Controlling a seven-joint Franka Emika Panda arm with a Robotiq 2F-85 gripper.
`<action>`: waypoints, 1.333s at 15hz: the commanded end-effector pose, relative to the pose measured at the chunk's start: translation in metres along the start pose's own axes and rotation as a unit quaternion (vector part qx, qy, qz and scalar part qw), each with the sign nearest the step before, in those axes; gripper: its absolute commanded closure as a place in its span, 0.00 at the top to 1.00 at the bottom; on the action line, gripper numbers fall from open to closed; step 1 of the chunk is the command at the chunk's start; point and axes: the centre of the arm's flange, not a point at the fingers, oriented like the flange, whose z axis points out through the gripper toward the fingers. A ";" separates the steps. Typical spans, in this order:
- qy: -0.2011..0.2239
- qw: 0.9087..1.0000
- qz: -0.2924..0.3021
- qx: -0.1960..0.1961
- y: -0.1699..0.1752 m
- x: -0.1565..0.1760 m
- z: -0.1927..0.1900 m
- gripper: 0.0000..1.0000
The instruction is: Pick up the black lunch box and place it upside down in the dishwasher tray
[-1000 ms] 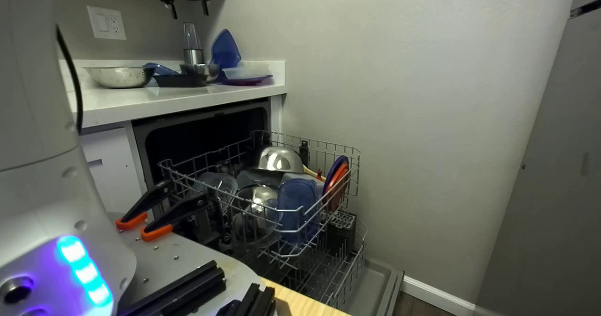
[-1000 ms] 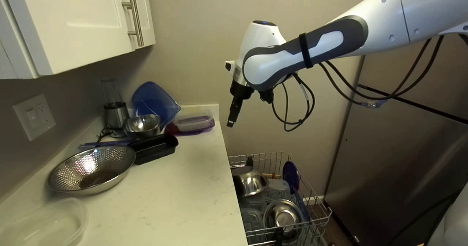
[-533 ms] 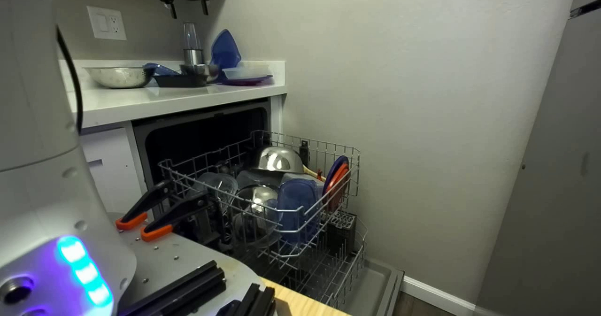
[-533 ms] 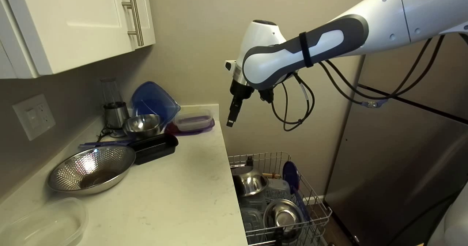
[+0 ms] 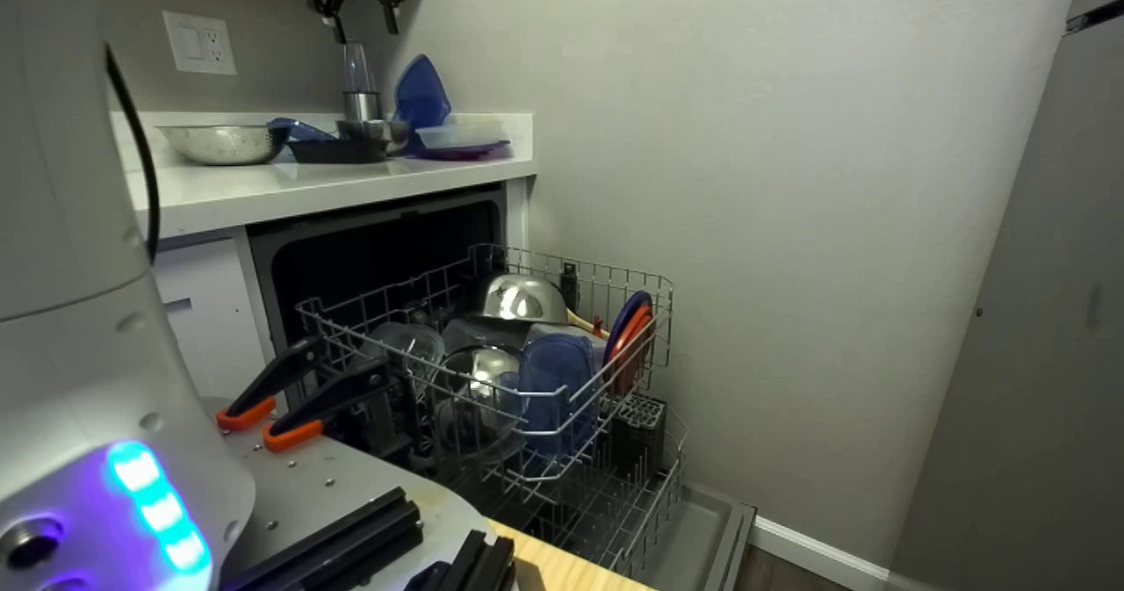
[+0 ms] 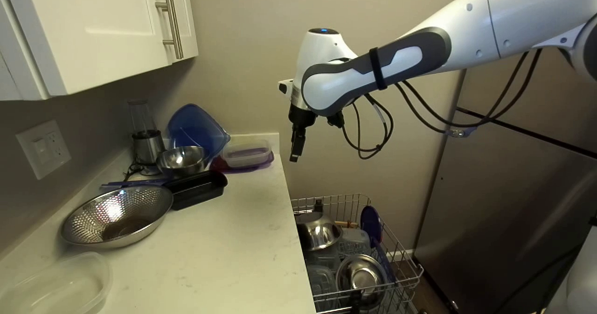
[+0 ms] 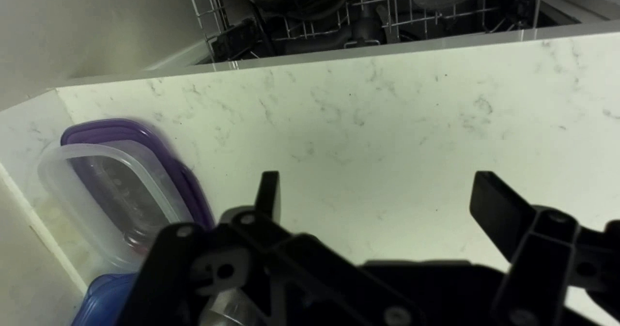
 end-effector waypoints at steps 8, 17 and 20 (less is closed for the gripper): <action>0.038 0.966 -0.256 0.021 0.082 0.120 0.076 1.00; 0.074 0.911 -0.403 0.037 0.062 0.171 0.119 1.00; 0.077 0.902 -0.422 0.042 0.059 0.177 0.122 1.00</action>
